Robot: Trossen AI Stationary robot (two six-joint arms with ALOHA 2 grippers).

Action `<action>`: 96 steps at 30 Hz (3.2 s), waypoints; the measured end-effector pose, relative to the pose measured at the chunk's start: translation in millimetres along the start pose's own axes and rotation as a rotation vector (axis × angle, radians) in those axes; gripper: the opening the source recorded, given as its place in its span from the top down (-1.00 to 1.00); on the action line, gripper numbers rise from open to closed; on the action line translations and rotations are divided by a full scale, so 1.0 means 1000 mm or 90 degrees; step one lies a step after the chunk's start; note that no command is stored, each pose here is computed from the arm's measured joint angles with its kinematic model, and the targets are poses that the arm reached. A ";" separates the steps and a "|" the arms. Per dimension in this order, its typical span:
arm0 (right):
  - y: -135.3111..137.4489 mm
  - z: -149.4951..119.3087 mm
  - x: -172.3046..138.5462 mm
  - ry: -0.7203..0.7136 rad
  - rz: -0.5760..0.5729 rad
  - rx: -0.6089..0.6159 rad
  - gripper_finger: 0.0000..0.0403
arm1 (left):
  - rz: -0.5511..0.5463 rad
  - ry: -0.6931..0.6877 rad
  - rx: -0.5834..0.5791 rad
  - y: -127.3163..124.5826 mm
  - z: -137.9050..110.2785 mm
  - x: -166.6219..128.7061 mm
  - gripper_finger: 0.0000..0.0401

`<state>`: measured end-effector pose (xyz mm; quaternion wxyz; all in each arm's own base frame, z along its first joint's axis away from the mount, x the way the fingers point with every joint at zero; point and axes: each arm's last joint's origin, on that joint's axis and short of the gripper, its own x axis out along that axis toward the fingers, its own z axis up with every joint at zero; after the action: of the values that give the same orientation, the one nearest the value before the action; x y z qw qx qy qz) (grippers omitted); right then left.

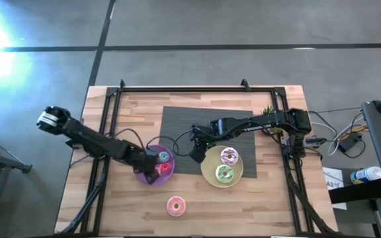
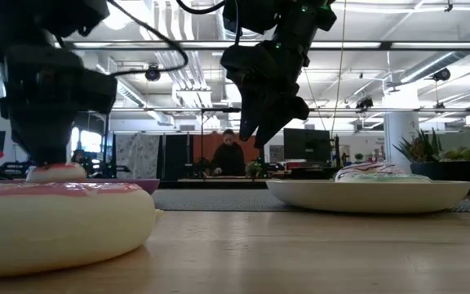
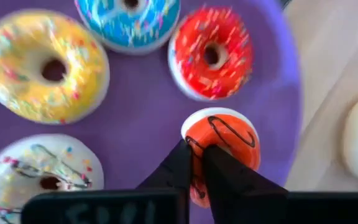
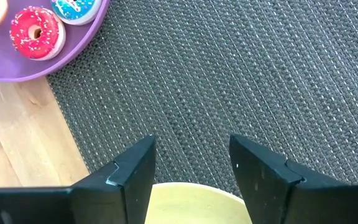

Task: Pick & Place donuts
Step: Put the small orange donut on the purple plate, then put the large pink donut on the brown plate

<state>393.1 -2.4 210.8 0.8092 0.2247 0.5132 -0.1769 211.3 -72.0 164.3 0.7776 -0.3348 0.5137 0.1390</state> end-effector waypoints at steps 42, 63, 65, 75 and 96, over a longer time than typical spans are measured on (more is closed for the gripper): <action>0.018 -0.012 -0.001 0.040 0.073 -0.105 0.04 | 0.018 0.035 0.060 0.002 -0.029 -0.044 0.38; 0.050 -0.030 -0.005 0.020 0.107 -0.115 0.04 | -0.137 -0.099 0.119 -0.038 -0.024 -0.041 0.39; 0.050 -0.033 -0.016 0.015 0.093 -0.122 0.04 | -0.131 -0.096 0.120 -0.045 -0.022 -0.036 0.39; 0.044 -0.067 -0.048 0.045 0.089 -0.167 0.04 | -0.060 -0.049 0.163 -0.093 -0.006 -0.010 0.39; 0.030 -0.161 -0.090 -0.030 0.084 -0.078 0.04 | -0.051 0.026 0.237 -0.141 0.000 0.041 0.39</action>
<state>250.9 116.0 237.8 0.8432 0.2041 0.4880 -0.0966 307.9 -180.6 181.3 0.8205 -0.2083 0.5323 0.0038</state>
